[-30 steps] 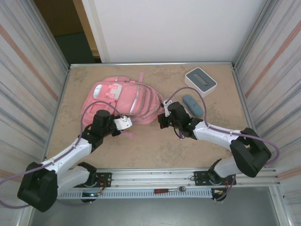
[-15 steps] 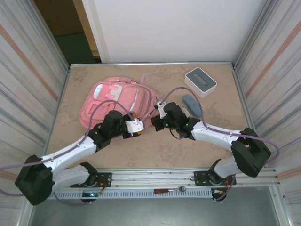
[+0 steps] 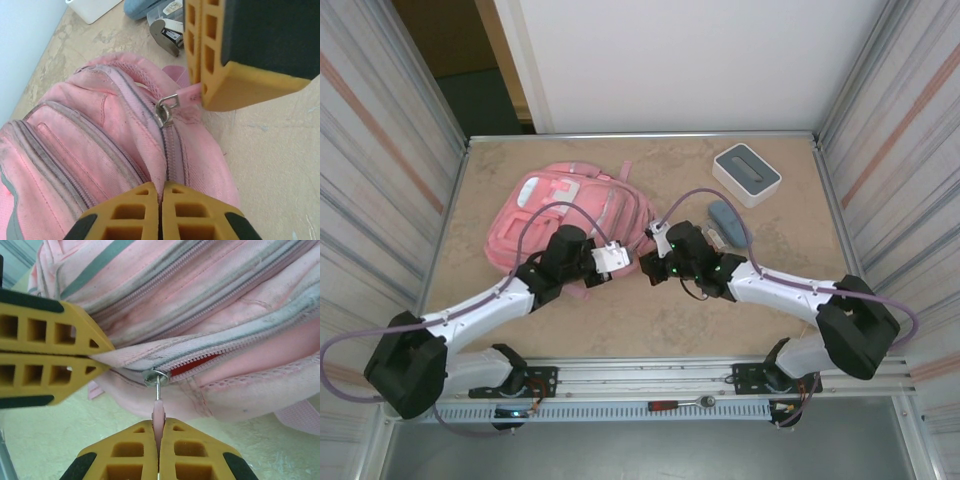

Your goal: Pack the student bag

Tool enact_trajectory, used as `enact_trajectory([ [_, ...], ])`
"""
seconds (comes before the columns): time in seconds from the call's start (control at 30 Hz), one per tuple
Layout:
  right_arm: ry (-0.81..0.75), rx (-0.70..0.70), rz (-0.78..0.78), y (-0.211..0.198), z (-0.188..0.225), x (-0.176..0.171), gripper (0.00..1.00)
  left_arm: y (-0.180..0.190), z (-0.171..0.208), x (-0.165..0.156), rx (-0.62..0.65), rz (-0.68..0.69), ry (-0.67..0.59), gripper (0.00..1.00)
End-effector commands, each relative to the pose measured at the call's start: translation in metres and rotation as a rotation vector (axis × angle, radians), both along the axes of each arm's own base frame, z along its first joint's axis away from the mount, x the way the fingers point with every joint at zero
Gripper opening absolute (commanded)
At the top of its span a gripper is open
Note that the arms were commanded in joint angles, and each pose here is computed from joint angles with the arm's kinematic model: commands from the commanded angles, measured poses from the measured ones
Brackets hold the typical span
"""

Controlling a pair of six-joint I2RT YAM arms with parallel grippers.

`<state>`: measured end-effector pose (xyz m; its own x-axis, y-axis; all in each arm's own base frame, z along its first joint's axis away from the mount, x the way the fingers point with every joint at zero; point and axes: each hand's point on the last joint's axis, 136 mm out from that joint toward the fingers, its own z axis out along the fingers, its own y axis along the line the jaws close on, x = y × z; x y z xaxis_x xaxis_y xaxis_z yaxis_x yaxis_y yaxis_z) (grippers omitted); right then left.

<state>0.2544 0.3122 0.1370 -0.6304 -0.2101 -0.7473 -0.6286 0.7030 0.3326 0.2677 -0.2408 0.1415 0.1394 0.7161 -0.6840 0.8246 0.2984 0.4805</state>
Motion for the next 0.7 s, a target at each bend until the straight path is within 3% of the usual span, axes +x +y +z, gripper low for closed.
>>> enact_trajectory([
  [0.0,-0.033,-0.052,-0.074,-0.020,0.002,0.008,0.00,0.009,0.005,-0.008,-0.028,-0.021,0.007,0.03],
  [0.43,0.054,-0.164,-0.295,-0.066,-0.017,0.048,0.00,0.038,0.002,-0.015,-0.039,-0.007,0.024,0.02],
  [0.67,0.106,0.001,-0.153,-0.024,-0.002,0.050,0.00,0.081,0.007,0.016,-0.064,0.219,-0.029,0.06],
])
